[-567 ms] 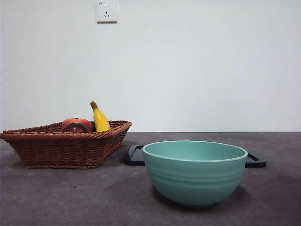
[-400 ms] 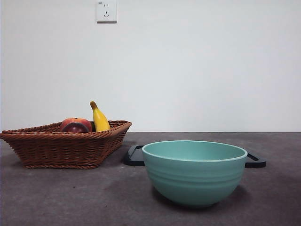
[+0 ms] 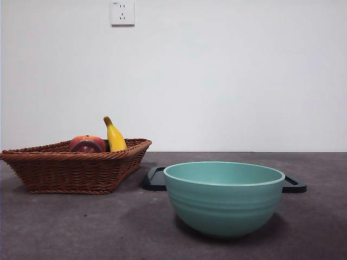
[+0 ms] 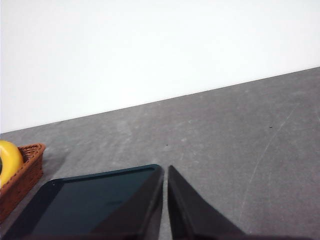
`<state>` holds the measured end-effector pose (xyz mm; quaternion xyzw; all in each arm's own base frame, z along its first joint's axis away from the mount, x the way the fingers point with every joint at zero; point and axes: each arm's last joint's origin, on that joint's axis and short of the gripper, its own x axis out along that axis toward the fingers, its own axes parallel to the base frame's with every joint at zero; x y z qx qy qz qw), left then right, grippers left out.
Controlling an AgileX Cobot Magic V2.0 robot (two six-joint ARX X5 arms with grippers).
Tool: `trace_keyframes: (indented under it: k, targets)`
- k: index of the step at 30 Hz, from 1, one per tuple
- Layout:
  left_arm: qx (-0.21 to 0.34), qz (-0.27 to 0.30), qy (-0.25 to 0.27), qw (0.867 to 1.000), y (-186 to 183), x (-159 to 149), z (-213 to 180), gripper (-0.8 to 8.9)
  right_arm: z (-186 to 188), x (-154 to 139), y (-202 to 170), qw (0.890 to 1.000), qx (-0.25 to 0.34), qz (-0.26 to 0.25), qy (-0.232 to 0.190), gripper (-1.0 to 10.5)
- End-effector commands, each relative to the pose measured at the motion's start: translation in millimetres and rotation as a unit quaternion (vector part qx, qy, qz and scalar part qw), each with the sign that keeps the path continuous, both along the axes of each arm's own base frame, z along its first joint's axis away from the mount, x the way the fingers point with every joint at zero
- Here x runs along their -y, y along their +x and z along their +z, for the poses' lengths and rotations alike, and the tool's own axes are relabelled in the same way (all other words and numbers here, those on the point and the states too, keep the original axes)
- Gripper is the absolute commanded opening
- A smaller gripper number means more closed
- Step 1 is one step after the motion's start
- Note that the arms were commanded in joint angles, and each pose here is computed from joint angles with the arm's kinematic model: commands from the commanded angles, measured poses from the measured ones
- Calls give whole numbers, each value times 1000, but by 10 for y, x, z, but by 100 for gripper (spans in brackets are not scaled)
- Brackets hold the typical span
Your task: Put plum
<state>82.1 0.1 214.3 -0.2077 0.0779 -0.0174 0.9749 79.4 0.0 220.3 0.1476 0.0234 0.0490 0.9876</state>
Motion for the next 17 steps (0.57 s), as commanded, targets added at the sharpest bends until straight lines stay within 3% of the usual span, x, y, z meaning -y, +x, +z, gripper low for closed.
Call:
trace_keyframes:
  k: [1,9,17]
  targets:
    - [5,-6,5,1000,-26,3,218,9,202,-5,-42,1000,-1,5,5,5]
    - [-36,-91,60,993,37,42,699,9,715,-45,-40,995,-49,80,-34,5]
    - [-87,-210,80,971,183,96,1030,9,1129,-94,107,971,-131,192,-45,5]
